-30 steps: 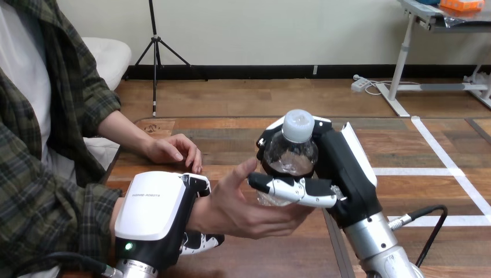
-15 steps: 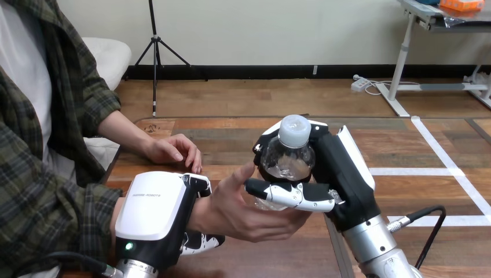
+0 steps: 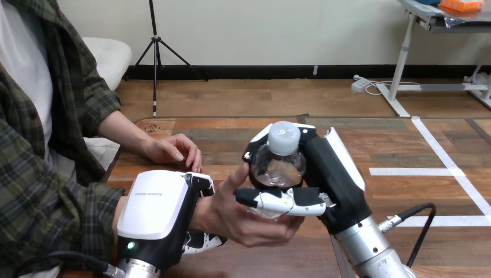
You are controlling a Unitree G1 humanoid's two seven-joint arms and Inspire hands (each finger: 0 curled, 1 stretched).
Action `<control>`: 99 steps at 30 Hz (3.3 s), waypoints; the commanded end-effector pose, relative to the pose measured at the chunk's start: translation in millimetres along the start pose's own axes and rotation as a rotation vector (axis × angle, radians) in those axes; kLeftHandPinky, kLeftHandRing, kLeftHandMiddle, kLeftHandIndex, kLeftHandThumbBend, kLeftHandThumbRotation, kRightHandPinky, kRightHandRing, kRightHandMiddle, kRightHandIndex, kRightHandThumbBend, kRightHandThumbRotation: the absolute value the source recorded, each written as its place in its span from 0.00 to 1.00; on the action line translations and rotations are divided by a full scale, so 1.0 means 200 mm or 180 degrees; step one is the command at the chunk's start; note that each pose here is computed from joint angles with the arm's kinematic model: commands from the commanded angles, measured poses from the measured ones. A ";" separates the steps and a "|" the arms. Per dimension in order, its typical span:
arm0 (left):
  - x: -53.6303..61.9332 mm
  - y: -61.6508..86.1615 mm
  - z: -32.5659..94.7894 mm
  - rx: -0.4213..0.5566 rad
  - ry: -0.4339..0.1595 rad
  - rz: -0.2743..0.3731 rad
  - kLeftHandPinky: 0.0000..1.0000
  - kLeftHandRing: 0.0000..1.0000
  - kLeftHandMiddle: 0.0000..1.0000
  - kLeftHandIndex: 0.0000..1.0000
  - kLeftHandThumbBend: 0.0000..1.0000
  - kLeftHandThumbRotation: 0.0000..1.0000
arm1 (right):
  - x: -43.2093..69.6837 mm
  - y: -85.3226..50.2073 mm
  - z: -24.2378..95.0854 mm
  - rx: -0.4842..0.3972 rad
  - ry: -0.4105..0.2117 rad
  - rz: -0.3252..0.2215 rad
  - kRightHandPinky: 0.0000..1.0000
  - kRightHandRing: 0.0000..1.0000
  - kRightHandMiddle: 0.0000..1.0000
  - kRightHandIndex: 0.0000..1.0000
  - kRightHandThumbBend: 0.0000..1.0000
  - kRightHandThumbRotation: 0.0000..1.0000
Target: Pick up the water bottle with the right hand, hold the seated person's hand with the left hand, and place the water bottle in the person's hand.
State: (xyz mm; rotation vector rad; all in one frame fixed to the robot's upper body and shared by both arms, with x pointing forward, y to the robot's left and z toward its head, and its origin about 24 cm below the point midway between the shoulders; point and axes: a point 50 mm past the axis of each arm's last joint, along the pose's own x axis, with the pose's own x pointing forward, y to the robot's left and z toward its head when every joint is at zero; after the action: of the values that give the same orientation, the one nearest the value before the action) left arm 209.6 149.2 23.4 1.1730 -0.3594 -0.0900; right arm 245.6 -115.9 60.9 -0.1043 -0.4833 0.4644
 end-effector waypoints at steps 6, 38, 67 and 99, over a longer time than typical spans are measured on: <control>0.08 0.05 0.06 -0.0132 -0.0183 0.0192 0.19 0.21 0.26 0.26 0.87 0.00 | 0.07 -0.01 0.10 -0.0111 -0.0387 0.0045 0.30 0.34 0.39 0.43 0.72 0.00; 0.07 0.05 0.06 -0.0168 -0.0157 0.0180 0.19 0.21 0.26 0.26 0.87 0.00 | 0.10 0.04 0.11 -0.0022 -0.0435 0.0225 0.29 0.33 0.38 0.44 0.72 0.00; 0.08 0.05 0.05 -0.0135 -0.0166 0.0217 0.19 0.22 0.26 0.26 0.87 0.00 | 0.10 0.03 0.11 -0.0058 -0.0380 0.0256 0.34 0.39 0.46 0.51 0.72 0.00; 0.08 0.06 0.03 -0.0080 -0.0235 0.0246 0.21 0.24 0.29 0.30 0.88 0.00 | 0.11 0.00 0.12 -0.0463 -0.0228 0.0519 1.00 1.00 1.00 1.00 0.86 0.24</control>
State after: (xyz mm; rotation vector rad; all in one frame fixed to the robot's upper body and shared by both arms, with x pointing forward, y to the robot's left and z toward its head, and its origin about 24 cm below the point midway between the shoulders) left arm 209.8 151.4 26.0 1.1625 -0.3726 -0.0873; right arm 243.7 -112.7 69.7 -0.2323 -0.4938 0.5676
